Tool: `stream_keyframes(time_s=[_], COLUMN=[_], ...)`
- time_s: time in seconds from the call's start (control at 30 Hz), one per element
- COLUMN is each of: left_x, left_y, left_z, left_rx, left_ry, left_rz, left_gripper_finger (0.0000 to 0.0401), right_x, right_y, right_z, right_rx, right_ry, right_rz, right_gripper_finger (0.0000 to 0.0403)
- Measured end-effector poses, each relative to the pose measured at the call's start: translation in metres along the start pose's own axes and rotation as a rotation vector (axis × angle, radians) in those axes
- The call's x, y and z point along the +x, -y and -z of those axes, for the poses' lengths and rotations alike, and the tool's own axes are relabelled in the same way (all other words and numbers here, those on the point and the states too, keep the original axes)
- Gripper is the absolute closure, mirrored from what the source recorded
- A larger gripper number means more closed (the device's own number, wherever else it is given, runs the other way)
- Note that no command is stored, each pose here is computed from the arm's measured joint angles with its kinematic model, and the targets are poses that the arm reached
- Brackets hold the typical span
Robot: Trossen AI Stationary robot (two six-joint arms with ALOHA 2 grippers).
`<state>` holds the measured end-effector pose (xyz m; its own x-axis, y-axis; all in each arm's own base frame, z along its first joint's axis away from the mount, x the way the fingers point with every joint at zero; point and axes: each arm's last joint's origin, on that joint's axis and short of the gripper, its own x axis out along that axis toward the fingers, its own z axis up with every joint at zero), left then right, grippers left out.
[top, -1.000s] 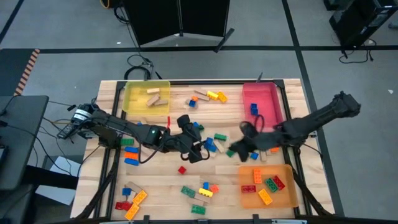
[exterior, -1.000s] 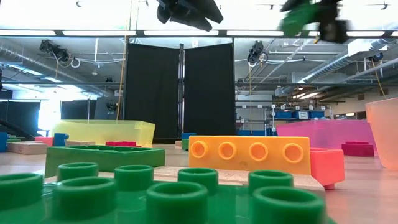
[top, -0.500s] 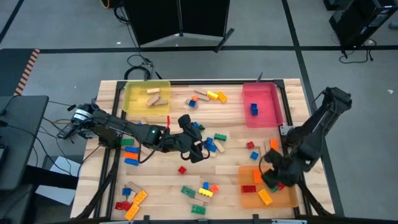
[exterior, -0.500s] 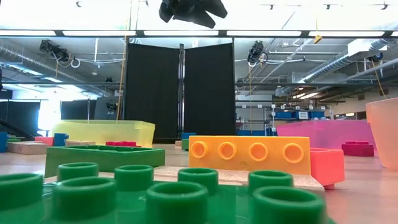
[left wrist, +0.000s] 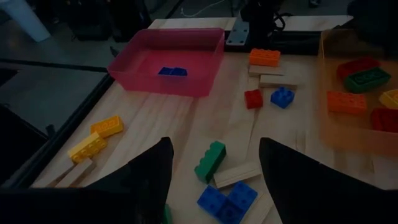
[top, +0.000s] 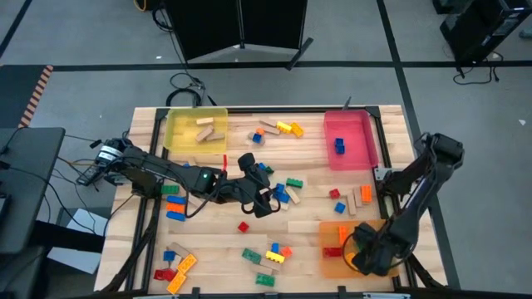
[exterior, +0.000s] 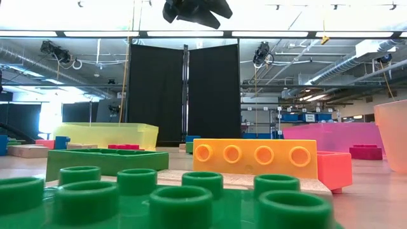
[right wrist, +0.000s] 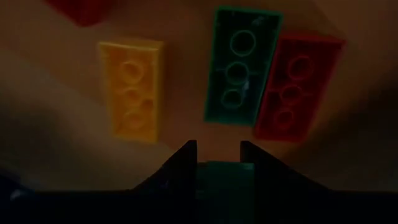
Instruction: Sort blocks by size
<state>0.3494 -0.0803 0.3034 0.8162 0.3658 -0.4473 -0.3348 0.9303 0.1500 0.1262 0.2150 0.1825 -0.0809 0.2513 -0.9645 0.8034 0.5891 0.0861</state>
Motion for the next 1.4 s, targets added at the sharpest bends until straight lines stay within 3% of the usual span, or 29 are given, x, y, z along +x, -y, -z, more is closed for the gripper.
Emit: stream_keyframes(time_s=[0.2, 0.43, 0.6, 0.77, 1.0, 1.3, 1.4], left_x=[-0.001, -0.003, -0.014, -0.033, -0.034, -0.016, -0.012], left_y=[0.001, 0.004, 0.015, 0.021, 0.021, 0.032, 0.031], left_z=[0.000, 0.002, 0.008, 0.018, 0.056, 0.104, 0.112], left_rx=[0.003, 0.015, 0.024, -0.062, -0.178, -0.338, -0.455], left_ry=[-0.001, -0.009, -0.037, -0.127, -0.381, -0.479, -0.474], left_rz=[0.004, 0.011, 0.044, 0.056, -0.007, 0.205, 0.192], left_gripper_finger=[0.0156, 0.0156, 0.0156, 0.0157, 0.0158, 0.0158, 0.0158], right_x=[0.019, 0.012, -0.003, -0.023, -0.043, -0.048, -0.047], right_y=[-0.006, -0.009, -0.006, -0.002, 0.003, 0.001, 0.000], right_z=[-0.001, 0.000, 0.000, 0.000, -0.006, -0.015, -0.016], right_rx=[0.011, 0.021, 0.069, 0.129, 0.158, 0.151, 0.153], right_ry=[0.003, 0.022, 0.046, 0.088, 0.223, 0.269, 0.269], right_rz=[0.054, -0.025, -0.104, -0.217, -0.368, -0.392, -0.390], right_gripper_finger=[0.0282, 0.0166, 0.0129, 0.0125, 0.0138, 0.0158, 0.0163])
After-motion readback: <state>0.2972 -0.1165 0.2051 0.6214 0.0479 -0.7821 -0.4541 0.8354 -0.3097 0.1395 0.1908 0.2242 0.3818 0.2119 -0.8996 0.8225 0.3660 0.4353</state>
